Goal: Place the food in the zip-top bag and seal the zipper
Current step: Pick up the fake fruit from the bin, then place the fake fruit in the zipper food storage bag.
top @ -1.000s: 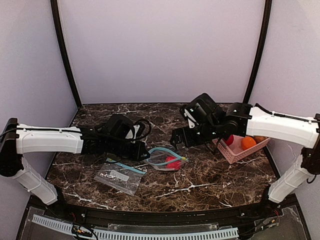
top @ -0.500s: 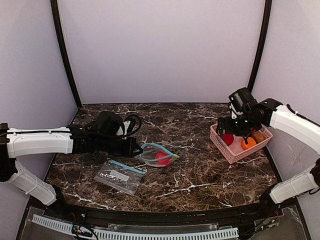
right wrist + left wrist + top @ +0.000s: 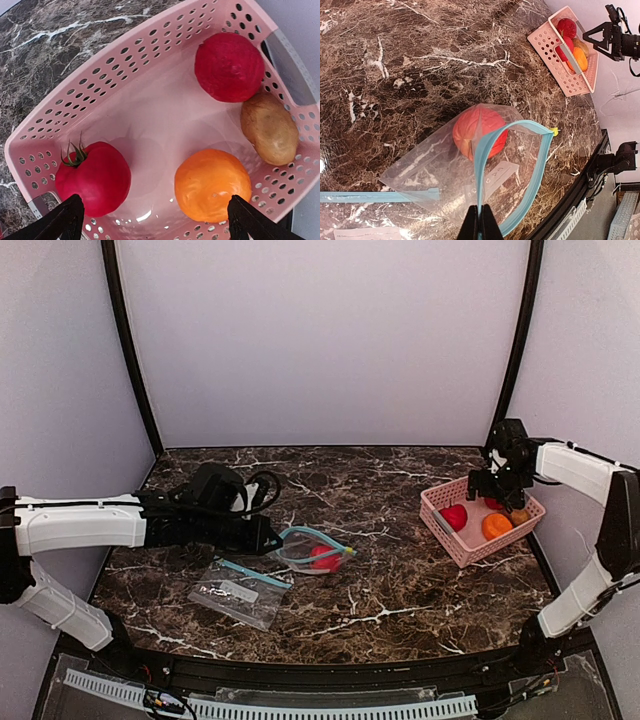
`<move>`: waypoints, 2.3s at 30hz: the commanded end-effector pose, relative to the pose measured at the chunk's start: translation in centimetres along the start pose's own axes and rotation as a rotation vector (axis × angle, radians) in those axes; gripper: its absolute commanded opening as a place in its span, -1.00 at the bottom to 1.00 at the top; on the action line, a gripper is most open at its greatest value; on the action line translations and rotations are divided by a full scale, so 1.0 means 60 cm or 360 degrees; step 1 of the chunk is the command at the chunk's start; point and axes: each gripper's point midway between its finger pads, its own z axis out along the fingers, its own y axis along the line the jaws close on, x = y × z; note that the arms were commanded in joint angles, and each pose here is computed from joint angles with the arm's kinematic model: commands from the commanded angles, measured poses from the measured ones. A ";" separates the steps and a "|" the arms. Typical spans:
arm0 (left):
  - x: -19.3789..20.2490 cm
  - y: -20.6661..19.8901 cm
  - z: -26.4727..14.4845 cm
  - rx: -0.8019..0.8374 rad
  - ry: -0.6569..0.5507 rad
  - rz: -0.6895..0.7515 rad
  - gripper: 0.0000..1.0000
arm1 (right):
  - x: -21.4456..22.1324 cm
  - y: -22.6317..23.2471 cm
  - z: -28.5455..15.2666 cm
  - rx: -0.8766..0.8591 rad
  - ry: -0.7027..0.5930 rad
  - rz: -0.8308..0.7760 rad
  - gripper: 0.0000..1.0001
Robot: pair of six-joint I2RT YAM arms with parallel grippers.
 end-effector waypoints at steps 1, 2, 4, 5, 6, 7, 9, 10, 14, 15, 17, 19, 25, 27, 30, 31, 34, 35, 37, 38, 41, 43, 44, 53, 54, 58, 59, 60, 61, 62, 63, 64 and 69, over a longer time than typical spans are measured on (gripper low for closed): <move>0.007 0.011 -0.004 -0.0003 0.0002 0.0003 -0.99 | -0.028 0.057 0.012 -0.0277 -0.0028 -0.0157 0.97; 0.009 0.013 -0.002 -0.0007 0.0006 -0.0004 -0.99 | -0.024 0.067 0.017 -0.0328 -0.0004 -0.0169 0.97; 0.009 0.014 0.000 -0.0003 0.0006 -0.0012 -0.99 | -0.014 0.083 0.027 -0.0418 0.0029 -0.0190 0.97; 0.008 0.014 0.001 -0.0002 0.0004 -0.0015 -0.99 | -0.011 0.087 0.032 -0.0435 0.0039 -0.0195 0.97; 0.006 0.014 0.002 -0.0003 0.0003 -0.0017 -0.99 | -0.007 0.089 0.037 -0.0443 0.0054 -0.0201 0.97; 0.005 0.013 0.002 0.0000 0.0000 -0.0015 -0.99 | -0.004 0.090 0.042 -0.0449 0.0066 -0.0209 0.97; 0.004 0.012 0.001 0.0001 -0.0002 -0.0015 -0.99 | 0.000 0.094 0.052 -0.0458 0.0088 -0.0220 0.97; 0.003 0.012 0.001 0.0001 -0.0002 -0.0014 -0.99 | 0.004 0.097 0.057 -0.0468 0.0106 -0.0227 0.97; 0.002 0.013 0.000 -0.0003 0.0001 -0.0015 -0.99 | 0.019 0.107 0.080 -0.0473 0.0169 -0.0248 0.97; 0.002 0.013 0.000 -0.0003 0.0001 -0.0014 -0.99 | 0.023 0.108 0.085 -0.0466 0.0180 -0.0253 0.97; 0.001 0.014 -0.002 -0.0007 -0.0003 -0.0016 -0.99 | 0.030 0.110 0.095 -0.0463 0.0204 -0.0253 0.97; 0.001 0.014 -0.003 -0.0010 -0.0006 -0.0019 -0.99 | 0.036 0.114 0.101 -0.0478 0.0220 -0.0252 0.95; -0.001 0.013 -0.005 -0.0011 -0.0013 -0.0025 -0.99 | 0.047 0.117 0.115 -0.0480 0.0249 -0.0233 0.84; -0.001 0.013 -0.005 -0.0010 -0.0012 -0.0027 -0.99 | 0.048 0.115 0.116 -0.0475 0.0247 -0.0226 0.78; -0.001 0.014 -0.006 -0.0011 -0.0014 -0.0029 -0.99 | 0.049 0.112 0.116 -0.0457 0.0246 -0.0221 0.69; -0.001 0.014 -0.006 -0.0012 -0.0013 -0.0030 -0.99 | 0.050 0.110 0.116 -0.0448 0.0246 -0.0217 0.65; -0.001 0.014 -0.007 -0.0014 -0.0014 -0.0032 -0.99 | 0.050 0.107 0.114 -0.0435 0.0239 -0.0210 0.55; -0.001 0.014 -0.007 -0.0017 -0.0014 -0.0031 -0.99 | 0.048 0.107 0.112 -0.0431 0.0232 -0.0208 0.52; 0.000 0.015 -0.009 -0.0020 -0.0014 -0.0032 -0.99 | 0.044 0.104 0.106 -0.0420 0.0210 -0.0203 0.49; 0.000 0.015 -0.010 -0.0020 -0.0017 -0.0032 -0.99 | 0.043 0.104 0.103 -0.0418 0.0202 -0.0204 0.49; 0.000 0.017 -0.011 -0.0026 -0.0019 -0.0035 -0.99 | 0.036 0.100 0.093 -0.0401 0.0177 -0.0200 0.47; 0.000 0.016 -0.012 -0.0024 -0.0022 -0.0034 -0.99 | 0.031 0.097 0.084 -0.0383 0.0157 -0.0199 0.47; -0.001 0.016 -0.013 -0.0024 -0.0025 -0.0033 -0.99 | 0.027 0.094 0.077 -0.0372 0.0143 -0.0195 0.46; -0.001 0.012 -0.018 0.0002 -0.0033 -0.0038 -0.99 | -0.007 0.097 -0.037 -0.0448 -0.0065 -0.0161 0.44; -0.002 0.010 -0.018 0.0011 -0.0038 -0.0042 -0.99 | -0.009 0.103 -0.056 -0.0481 -0.0098 -0.0166 0.44; 0.002 0.012 -0.018 0.0011 -0.0032 -0.0039 -0.99 | 0.004 0.154 -0.120 -0.0651 -0.0168 -0.0237 0.40; 0.003 0.012 -0.017 0.0011 -0.0027 -0.0037 -0.99 | 0.011 0.172 -0.134 -0.0700 -0.0174 -0.0266 0.40; 0.004 0.013 -0.017 0.0012 -0.0024 -0.0037 -0.99 | 0.019 0.190 -0.148 -0.0746 -0.0179 -0.0292 0.40; 0.005 0.014 -0.017 0.0011 -0.0022 -0.0038 -0.99 | 0.030 0.209 -0.161 -0.0791 -0.0179 -0.0319 0.40; 0.006 0.015 -0.016 0.0013 -0.0020 -0.0037 -0.99 | 0.039 0.229 -0.176 -0.0841 -0.0189 -0.0348 0.40; 0.008 0.016 -0.016 0.0013 -0.0015 -0.0038 -0.99 | 0.050 0.250 -0.187 -0.0889 -0.0188 -0.0370 0.40; 0.010 0.017 -0.015 0.0012 -0.0013 -0.0040 -0.99 | 0.060 0.270 -0.196 -0.0933 -0.0186 -0.0387 0.39; 0.014 0.019 -0.013 0.0019 -0.0010 -0.0053 -0.99 | 0.130 0.389 -0.242 -0.1188 -0.0161 -0.0515 0.39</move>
